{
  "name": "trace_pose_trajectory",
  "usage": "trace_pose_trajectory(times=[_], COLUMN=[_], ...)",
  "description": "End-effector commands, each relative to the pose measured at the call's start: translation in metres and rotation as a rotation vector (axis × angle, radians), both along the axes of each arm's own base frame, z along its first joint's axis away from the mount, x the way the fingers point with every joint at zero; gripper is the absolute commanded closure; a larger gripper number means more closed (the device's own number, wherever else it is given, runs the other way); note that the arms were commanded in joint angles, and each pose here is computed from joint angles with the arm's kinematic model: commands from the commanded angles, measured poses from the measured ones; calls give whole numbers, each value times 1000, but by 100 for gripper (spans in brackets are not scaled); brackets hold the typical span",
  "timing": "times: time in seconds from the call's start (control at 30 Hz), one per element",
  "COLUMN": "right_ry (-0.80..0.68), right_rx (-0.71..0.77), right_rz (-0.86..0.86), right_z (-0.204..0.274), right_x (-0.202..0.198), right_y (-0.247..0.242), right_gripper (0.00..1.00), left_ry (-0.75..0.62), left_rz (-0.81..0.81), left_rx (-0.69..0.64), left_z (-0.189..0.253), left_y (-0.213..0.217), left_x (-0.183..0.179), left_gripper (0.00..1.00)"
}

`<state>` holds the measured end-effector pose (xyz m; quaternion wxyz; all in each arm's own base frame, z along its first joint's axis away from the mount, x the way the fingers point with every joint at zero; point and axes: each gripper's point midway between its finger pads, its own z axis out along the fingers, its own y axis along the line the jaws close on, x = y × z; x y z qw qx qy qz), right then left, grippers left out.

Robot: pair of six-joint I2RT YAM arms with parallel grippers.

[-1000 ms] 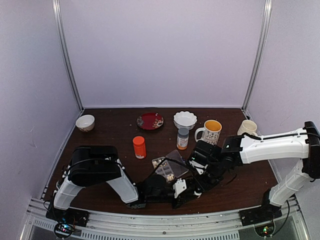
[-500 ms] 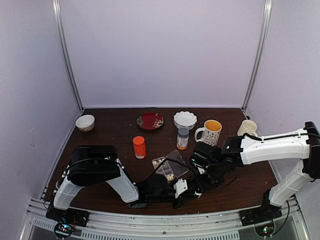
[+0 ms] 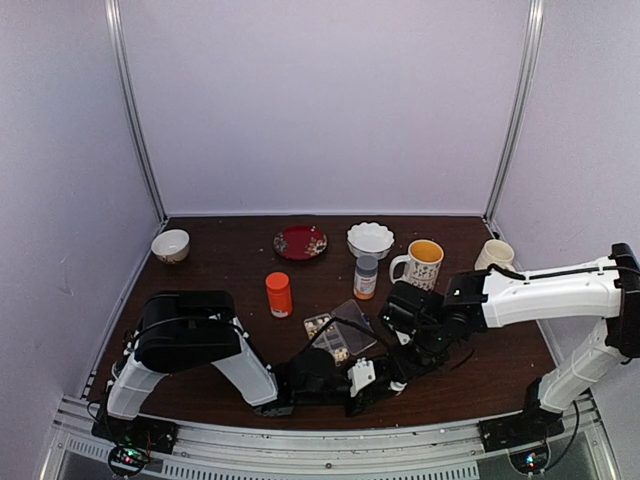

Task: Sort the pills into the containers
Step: Screw the lid of the pill bottle onto the pill bottle.

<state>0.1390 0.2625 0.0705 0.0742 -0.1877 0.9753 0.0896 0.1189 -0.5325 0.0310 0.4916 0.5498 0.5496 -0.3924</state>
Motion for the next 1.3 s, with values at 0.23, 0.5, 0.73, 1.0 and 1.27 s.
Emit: trace_pose_trajectory(times=[0.23,0.5,0.73,1.0,1.27], right_ry=[-46,-38,-25,-11,15], right_rx=[242,240,251,259,235], right_rz=[61,37,2,-2,11], right_z=[31,22,8,-1,-11], right_x=[-2,-4,-8,-6,-7], right_y=[21,0,-16,-13,-11], right_gripper=[45,56,60,64,65], left_ry=[-7,0,2,5,6], left_rz=[-12,-9,-1,-5,-6], left_rx=[55,60,47,47,49], left_z=[-13,-15,-13,-14,-14], left_y=[-2,-2,-1,-1,-1], left_x=[-3,-3,-2,-3,-3], left_gripper=[95,95,89,89,89])
